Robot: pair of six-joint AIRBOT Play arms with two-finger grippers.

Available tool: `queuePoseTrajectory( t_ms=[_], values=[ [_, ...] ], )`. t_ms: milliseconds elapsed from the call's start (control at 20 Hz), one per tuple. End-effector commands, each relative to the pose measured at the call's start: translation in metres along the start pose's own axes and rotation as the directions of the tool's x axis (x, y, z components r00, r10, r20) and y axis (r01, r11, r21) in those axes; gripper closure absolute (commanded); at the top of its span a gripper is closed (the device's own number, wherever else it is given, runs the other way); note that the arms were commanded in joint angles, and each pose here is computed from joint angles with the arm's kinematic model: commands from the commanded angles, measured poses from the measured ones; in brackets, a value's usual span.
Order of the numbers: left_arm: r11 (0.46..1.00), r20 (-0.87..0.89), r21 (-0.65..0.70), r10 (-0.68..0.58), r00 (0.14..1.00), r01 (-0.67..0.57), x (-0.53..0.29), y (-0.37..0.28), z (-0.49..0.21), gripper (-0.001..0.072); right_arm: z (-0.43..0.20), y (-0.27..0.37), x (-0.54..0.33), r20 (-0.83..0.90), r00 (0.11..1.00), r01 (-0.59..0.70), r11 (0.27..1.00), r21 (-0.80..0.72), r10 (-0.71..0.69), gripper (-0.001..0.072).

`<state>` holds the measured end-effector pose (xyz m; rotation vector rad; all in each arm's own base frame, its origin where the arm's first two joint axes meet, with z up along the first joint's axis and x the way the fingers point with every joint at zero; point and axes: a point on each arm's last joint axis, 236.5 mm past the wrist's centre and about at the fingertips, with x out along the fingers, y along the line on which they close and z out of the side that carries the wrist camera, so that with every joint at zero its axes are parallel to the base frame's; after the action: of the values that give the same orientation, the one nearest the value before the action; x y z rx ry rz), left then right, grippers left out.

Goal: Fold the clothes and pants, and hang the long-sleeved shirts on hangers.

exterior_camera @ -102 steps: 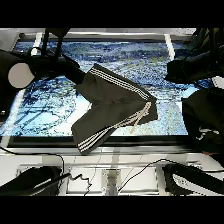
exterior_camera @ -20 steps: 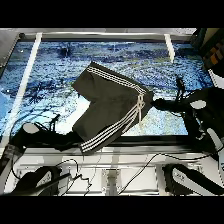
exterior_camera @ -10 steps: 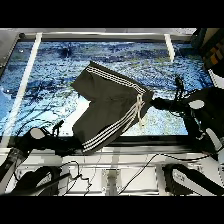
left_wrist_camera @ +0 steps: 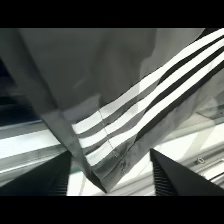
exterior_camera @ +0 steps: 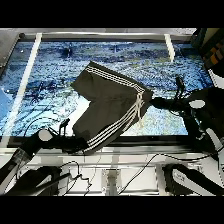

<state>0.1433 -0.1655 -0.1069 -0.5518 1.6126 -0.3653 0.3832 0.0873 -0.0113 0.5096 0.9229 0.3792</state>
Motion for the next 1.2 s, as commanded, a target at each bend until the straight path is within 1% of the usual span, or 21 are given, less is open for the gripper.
queuePoseTrajectory(
  t_ms=[0,100,150,200,250,350,400,550,700,800,900,1050,1150],
  values=[
    [0.999,0.025,0.032,-0.013,1.000,0.012,0.008,-0.013,0.002,0.0253,0.009,0.007,-0.005,0.021,1.000,-0.010,1.000,-0.012,0.010,0.0684],
    [0.999,0.056,0.031,-0.026,0.998,0.024,0.008,-0.017,0.009,0.0254,0.015,0.012,-0.010,0.043,0.999,-0.013,1.000,-0.027,0.015,0.0684],
    [0.999,0.069,0.024,-0.034,0.997,0.033,0.008,-0.019,0.012,0.0292,0.017,0.014,-0.013,0.051,0.999,-0.015,0.999,-0.034,0.016,0.0684],
    [0.999,0.080,0.020,-0.039,0.996,0.037,0.008,-0.020,0.014,0.0455,0.019,0.017,-0.016,0.059,0.998,-0.017,0.999,-0.040,0.019,0.0684],
    [0.999,0.093,0.015,-0.046,0.995,0.044,0.008,-0.022,0.017,0.0581,0.019,0.019,-0.017,0.058,0.998,-0.023,0.999,-0.045,0.025,0.0684],
    [0.998,0.123,0.002,-0.061,0.991,0.061,0.007,-0.026,0.024,0.0618,0.017,0.024,-0.019,0.050,0.998,-0.034,0.998,-0.051,0.036,0.0684],
    [0.998,0.141,-0.001,-0.063,0.988,0.064,0.006,-0.026,0.029,0.0699,0.015,0.025,-0.020,0.045,0.998,-0.040,0.998,-0.053,0.042,0.0684],
    [0.996,0.183,0.011,-0.085,0.979,0.084,0.001,-0.034,0.040,0.0700,0.008,0.033,-0.021,0.009,0.997,-0.073,0.996,-0.054,0.073,0.0684],
    [0.986,0.254,0.129,-0.133,0.958,0.103,-0.023,-0.063,0.068,0.0700,0.018,0.050,-0.029,0.001,0.994,-0.112,0.991,-0.077,0.112,0.0685],
    [0.966,0.362,0.234,-0.195,0.911,0.114,-0.065,-0.095,0.103,0.0700,0.041,0.063,-0.040,0.037,0.992,-0.118,0.988,-0.100,0.122,0.0685],
    [0.941,0.504,0.324,-0.258,0.824,0.097,-0.129,-0.123,0.142,0.0702,0.073,0.082,-0.061,0.108,0.985,-0.113,0.979,-0.169,0.133,0.0685],
    [0.915,0.710,0.403,-0.317,0.629,0.006,-0.248,-0.149,0.184,0.0705,0.119,0.118,-0.109,0.231,0.962,-0.074,0.956,-0.283,0.143,0.0686],
    [0.906,0.796,0.421,-0.345,0.498,-0.045,-0.320,-0.165,0.190,0.0704,0.140,0.152,-0.148,0.306,0.935,-0.061,0.930,-0.361,0.180,0.0686]
  ],
)
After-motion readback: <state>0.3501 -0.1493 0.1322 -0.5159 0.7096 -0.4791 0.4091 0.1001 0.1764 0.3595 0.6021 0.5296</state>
